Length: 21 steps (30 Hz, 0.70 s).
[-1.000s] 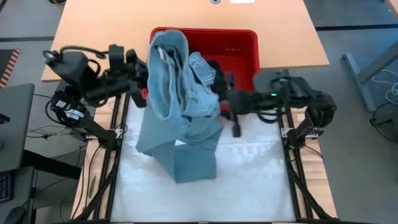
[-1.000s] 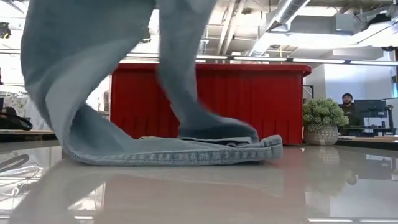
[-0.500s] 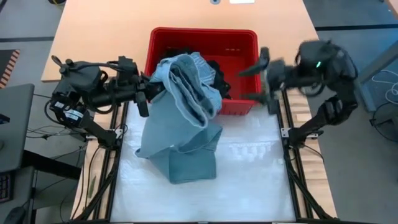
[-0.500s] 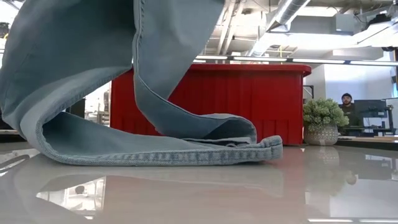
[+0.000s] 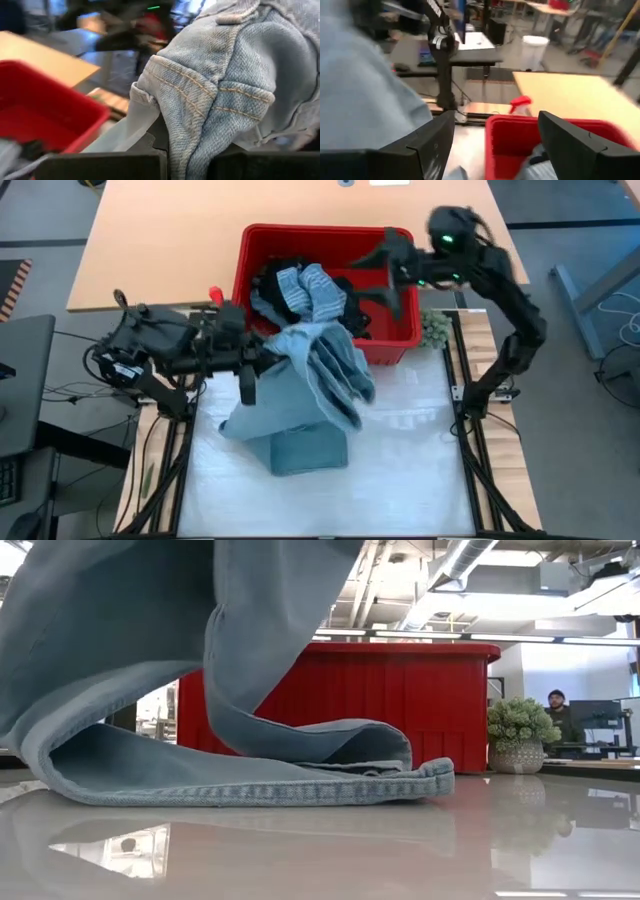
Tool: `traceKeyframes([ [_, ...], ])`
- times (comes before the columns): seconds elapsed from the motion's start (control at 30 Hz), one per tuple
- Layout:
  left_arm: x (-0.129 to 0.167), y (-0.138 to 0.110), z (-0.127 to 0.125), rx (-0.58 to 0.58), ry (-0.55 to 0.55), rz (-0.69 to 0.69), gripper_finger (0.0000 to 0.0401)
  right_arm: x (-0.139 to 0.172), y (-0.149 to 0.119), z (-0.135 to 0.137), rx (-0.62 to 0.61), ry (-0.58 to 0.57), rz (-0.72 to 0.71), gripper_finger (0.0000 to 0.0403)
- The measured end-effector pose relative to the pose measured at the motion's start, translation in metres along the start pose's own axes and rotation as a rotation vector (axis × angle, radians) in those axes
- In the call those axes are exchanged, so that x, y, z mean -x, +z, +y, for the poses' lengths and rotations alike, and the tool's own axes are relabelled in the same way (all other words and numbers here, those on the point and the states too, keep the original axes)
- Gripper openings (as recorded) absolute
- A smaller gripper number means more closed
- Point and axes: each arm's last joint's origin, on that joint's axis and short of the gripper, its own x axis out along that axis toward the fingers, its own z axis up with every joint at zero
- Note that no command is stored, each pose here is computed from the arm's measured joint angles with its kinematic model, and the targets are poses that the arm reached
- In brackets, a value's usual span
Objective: Fold Laundry from Bin
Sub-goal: Fold the light blue pants
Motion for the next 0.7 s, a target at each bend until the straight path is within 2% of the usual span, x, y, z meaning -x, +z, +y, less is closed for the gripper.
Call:
traceKeyframes([
  [0.17,0.006,0.012,-0.026,0.004,-0.185,-0.159,0.0013,-0.048,-0.029,-0.035,-0.174,0.153,0.063,0.0305],
  [0.27,0.017,0.023,-0.035,-0.005,-0.223,-0.279,0.0013,-0.075,-0.045,-0.039,-0.259,0.323,0.090,0.0302],
  [0.33,0.023,0.029,-0.039,-0.012,-0.235,-0.350,0.0013,-0.095,-0.050,-0.033,-0.282,0.402,0.089,0.0302],
  [0.53,0.031,0.039,-0.039,0.005,-0.228,-0.449,0.0013,-0.158,-0.059,-0.007,-0.342,0.427,0.047,0.0302],
  [0.63,0.033,0.040,-0.036,0.016,-0.182,-0.452,0.0013,-0.175,-0.064,-0.006,-0.365,0.426,0.022,0.0302],
  [0.7,0.036,0.043,-0.034,0.023,-0.167,-0.457,0.0013,-0.183,-0.067,-0.010,-0.353,0.385,-0.003,0.0302],
])
